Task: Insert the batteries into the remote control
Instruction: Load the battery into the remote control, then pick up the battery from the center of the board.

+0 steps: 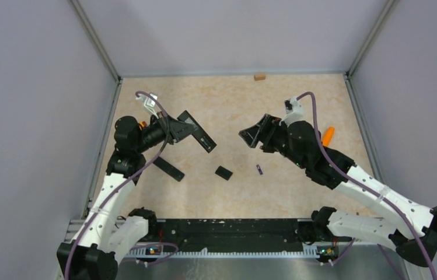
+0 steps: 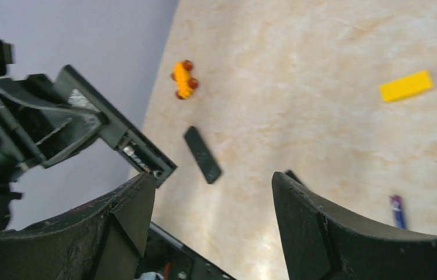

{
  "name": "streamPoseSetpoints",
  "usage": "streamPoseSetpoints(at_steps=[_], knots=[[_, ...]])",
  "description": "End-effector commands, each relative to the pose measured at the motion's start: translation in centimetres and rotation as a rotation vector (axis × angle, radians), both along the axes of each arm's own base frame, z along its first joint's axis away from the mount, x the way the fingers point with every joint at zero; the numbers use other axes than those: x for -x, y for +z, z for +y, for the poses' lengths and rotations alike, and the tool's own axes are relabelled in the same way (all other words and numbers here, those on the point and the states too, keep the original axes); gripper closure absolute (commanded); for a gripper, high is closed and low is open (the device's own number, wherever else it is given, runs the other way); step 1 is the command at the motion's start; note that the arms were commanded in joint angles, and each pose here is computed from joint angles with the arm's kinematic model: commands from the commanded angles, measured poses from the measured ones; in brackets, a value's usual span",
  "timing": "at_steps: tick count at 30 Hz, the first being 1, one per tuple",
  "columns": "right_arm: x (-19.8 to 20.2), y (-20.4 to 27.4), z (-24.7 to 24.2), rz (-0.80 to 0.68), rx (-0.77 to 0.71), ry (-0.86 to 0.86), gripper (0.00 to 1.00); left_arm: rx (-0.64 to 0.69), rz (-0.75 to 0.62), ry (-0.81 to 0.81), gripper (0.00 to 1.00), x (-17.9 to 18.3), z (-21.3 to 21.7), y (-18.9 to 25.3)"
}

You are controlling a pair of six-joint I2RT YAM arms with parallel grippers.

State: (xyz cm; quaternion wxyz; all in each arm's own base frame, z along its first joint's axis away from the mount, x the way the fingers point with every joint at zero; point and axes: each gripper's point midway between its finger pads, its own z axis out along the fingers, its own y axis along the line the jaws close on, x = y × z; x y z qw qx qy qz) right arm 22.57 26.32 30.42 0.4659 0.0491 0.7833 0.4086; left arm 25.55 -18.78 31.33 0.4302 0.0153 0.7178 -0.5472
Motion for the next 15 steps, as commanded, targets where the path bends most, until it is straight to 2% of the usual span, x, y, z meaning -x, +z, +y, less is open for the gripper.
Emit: streamPoseSetpoints(at_steps=[1, 4, 8, 9, 10, 12, 15], knots=[[-0.7, -4.4, -4.8, 0.063, 0.327, -0.130, 0.26, -0.089, -0.074, 0.070, 1.00, 0.1, 1.2, -1.2], [-1.3, -7.0, -6.6, 0.097, 0.450, -0.204, 0.26, -0.133, -0.049, 0.114, 1.00, 0.2, 1.9, -2.3], [-1.6, -9.7, -8.8, 0.164, 0.587, -0.295, 0.26, -0.142, -0.034, 0.087, 1.00, 1.1, 1.8, -2.7], [-1.4, -10.2, -9.3, 0.185, 0.615, -0.312, 0.24, -0.141, -0.036, 0.077, 1.00, 1.3, 1.7, -2.5], [-1.3, -10.7, -9.7, 0.198, 0.640, -0.321, 0.15, -0.141, -0.038, 0.068, 1.00, 1.4, 1.6, -2.3], [-1.0, -11.8, -10.6, 0.226, 0.688, -0.340, 0.10, -0.138, -0.044, 0.061, 1.00, 1.5, 1.5, -2.1], [-0.9, -13.2, -11.1, 0.244, 0.730, -0.345, 0.15, -0.135, -0.043, 0.051, 1.00, 1.6, 1.4, -2.2]])
